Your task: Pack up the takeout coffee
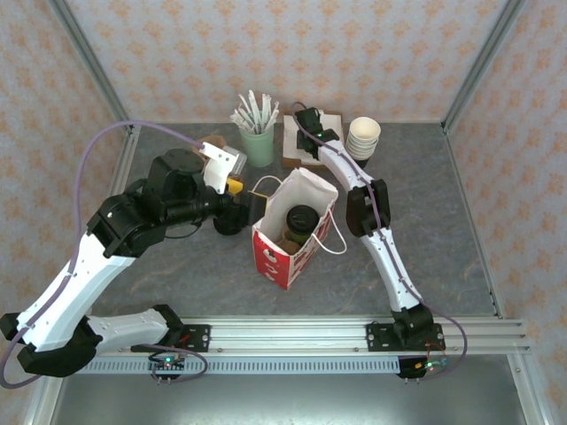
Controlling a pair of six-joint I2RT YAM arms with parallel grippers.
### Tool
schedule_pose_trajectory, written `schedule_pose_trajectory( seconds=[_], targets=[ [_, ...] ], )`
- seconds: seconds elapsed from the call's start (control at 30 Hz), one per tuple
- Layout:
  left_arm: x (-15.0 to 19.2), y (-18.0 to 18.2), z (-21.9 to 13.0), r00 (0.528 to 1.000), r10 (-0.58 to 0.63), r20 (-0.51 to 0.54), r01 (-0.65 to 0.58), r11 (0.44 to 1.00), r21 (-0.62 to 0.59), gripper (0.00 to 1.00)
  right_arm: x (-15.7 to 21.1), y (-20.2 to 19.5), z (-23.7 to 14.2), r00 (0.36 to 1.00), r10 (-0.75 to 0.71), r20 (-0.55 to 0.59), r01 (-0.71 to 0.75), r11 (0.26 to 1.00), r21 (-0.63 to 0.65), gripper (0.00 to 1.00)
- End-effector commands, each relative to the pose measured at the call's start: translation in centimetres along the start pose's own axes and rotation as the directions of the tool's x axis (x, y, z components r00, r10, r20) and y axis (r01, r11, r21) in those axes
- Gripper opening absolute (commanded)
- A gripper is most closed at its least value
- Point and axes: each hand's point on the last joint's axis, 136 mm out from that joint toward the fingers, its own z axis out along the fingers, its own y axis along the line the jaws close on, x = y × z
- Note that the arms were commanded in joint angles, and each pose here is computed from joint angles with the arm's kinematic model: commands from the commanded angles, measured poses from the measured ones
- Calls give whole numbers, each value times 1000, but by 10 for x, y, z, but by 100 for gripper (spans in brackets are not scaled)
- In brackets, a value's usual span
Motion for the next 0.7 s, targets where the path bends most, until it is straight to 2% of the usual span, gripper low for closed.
schedule_pose_trajectory(
  seconds=[0.0,0.1,0.23,0.43,0.67],
  targets=[
    [-1,1,-6,1000,-1,23,1,1000,-12,77,-18,0,-10,999,22,36,-21,1000,-22,48],
    [0,1,-5,1000,-5,21,5,1000,-10,77,-32,2,-20,997,27,70,-25,999,-33,41],
    [1,1,-6,1000,-7,17,7,1000,-7,77,-54,3,-37,993,33,113,-27,998,-50,37],
    [1,1,-7,1000,-7,28,7,1000,-9,77,-97,3,-81,978,46,201,-31,996,-80,35],
    [0,1,-7,1000,-9,29,9,1000,-7,77,-138,-3,-130,955,50,291,-24,995,-92,27]
  ],
)
